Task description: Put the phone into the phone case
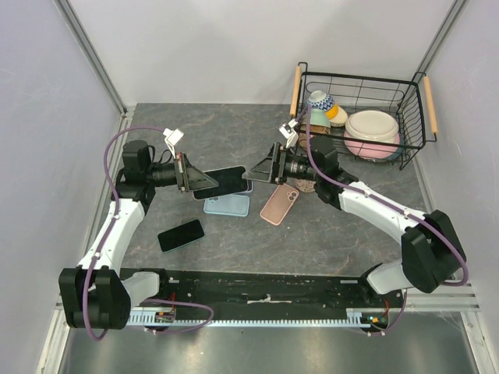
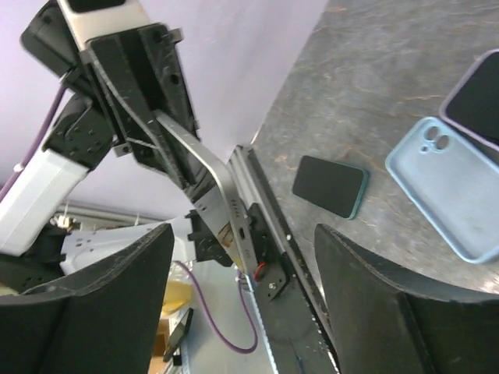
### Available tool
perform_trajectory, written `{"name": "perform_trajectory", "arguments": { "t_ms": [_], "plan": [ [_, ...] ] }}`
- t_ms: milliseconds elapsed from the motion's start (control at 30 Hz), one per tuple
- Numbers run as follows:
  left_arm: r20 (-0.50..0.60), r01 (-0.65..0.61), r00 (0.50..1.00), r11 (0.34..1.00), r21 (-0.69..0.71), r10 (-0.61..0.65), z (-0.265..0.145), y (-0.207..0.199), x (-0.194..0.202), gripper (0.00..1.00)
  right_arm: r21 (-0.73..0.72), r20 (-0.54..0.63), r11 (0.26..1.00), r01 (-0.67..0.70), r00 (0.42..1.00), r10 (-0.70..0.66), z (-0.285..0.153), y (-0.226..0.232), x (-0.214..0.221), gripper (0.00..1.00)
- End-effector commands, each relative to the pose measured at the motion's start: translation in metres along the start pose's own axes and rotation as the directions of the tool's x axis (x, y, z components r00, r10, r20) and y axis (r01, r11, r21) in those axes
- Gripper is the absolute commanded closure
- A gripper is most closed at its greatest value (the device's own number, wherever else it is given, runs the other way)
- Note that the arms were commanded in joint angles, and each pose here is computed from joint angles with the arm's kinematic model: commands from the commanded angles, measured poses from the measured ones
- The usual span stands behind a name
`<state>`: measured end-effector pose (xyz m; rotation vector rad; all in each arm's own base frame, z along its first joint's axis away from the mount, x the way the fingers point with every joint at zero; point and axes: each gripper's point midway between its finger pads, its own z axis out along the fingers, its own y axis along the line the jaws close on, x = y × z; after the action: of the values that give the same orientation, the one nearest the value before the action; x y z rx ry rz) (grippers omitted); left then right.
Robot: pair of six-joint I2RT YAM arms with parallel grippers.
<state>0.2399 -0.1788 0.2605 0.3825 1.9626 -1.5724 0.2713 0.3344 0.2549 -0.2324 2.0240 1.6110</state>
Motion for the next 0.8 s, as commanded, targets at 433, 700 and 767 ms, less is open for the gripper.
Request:
{"name": "perform_trajectory", "arguments": {
  "t_ms": [433,700,767],
  "plan": [
    [-0.032,-0.052,0.998,0.988,0.143,0.057,-0.005,-0.032,0.002,0.98,-0.245,-0.037,0.969,-0.014,0.999,0.005,0.013,0.046,0.02,0.75],
    [-0.039,-0.051,0.998,0.988,0.149,0.057,-0.004,-0.033,0.005,0.98,-0.299,-0.048,0.954,-0.012,0.999,-0.002,0.014,0.057,0.02,0.76],
    [-0.041,-0.049,0.998,0.987,0.151,0.056,-0.004,-0.034,0.005,0.98,-0.308,-0.059,0.951,-0.014,0.998,-0.004,0.014,0.057,0.021,0.76]
  ]
}}
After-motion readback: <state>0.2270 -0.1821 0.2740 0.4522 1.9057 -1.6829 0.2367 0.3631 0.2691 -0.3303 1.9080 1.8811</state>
